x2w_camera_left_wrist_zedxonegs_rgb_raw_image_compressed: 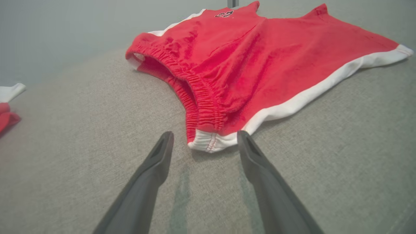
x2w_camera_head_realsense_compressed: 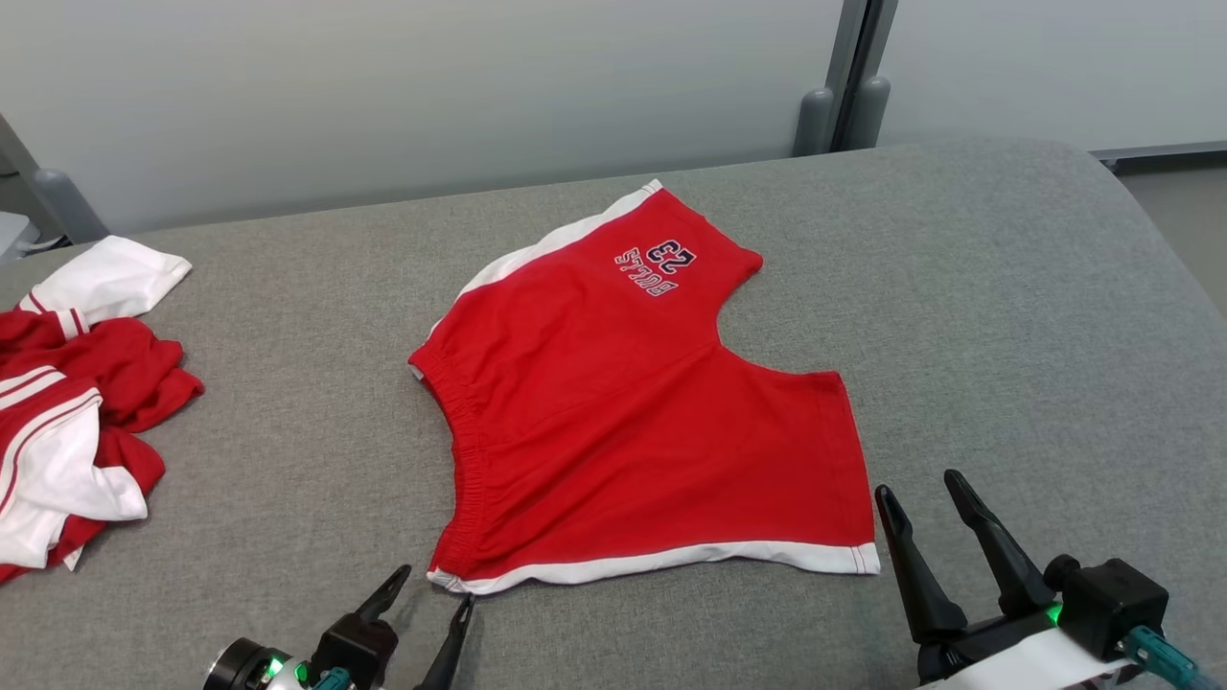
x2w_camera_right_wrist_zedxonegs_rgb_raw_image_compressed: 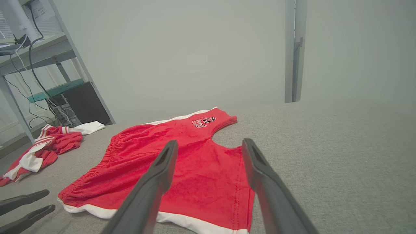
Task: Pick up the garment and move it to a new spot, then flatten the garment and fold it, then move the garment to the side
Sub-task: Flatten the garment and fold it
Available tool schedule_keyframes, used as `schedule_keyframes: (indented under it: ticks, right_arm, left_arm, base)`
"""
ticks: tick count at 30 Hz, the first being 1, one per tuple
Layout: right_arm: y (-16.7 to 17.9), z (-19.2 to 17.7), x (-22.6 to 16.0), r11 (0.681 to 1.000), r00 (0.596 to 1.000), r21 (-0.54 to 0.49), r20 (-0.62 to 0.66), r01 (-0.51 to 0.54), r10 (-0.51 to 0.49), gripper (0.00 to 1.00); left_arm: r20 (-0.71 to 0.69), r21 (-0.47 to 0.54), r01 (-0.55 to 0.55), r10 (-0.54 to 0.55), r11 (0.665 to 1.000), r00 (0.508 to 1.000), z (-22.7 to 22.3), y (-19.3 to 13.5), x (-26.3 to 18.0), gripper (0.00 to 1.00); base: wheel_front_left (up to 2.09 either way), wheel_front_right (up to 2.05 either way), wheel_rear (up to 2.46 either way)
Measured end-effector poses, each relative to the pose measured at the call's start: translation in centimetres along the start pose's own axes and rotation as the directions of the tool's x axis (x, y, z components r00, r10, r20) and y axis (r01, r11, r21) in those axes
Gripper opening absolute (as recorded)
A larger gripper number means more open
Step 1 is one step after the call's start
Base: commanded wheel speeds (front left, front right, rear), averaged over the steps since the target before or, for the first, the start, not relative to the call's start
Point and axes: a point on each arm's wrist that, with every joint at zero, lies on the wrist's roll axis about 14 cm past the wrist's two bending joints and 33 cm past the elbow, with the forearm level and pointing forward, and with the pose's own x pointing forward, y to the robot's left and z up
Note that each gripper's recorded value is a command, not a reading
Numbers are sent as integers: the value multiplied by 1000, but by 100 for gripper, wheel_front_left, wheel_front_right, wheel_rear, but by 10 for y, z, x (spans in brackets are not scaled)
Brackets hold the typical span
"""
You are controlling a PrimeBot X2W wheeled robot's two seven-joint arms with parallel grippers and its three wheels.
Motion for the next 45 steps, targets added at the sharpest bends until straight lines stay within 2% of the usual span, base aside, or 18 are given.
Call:
schedule_keyframes:
  ticks: [12,27,28,29,30,31,32,41,45]
  right_arm:
    - [-5,-3,1,1000,1000,-1,-9,14,-14,100]
    - [-3,-3,4,1000,1000,5,-11,9,-9,100]
    - [-4,-3,4,1000,1000,5,-10,10,-10,100]
    - [-4,-3,4,1000,1000,5,-10,10,-10,100]
    - [-4,-3,4,1000,1000,5,-9,10,-10,100]
    - [-4,-3,5,1000,1000,5,-10,10,-10,100]
    - [-4,-3,5,1000,1000,5,-10,11,-11,100]
    - [-8,-12,5,1000,999,11,-40,21,-20,100]
    - [-10,-34,1,997,994,68,-105,41,-34,100]
  left_arm:
    - [-75,26,53,-51,998,996,-20,-6,7,100]
    - [-78,53,77,-72,996,994,-19,-5,11,100]
    - [-78,55,81,-76,995,994,-19,-6,11,62]
    - [-78,56,84,-80,995,994,-19,-7,11,38]
    - [-77,58,89,-85,994,993,-19,-8,11,27]
    - [-76,60,92,-88,994,993,-19,-9,11,8]
    - [-77,60,94,-90,994,993,-19,-9,11,0]
    - [-72,66,103,-98,992,993,-17,-9,16,0]
    - [-59,56,95,-91,994,994,-13,-7,17,0]
  base:
    - [0,0,0]
    - [0,0,0]
    - [0,0,0]
    - [0,0,0]
    - [0,0,0]
    - [0,0,0]
    - [0,0,0]
    - [0,0,0]
    - [0,0,0]
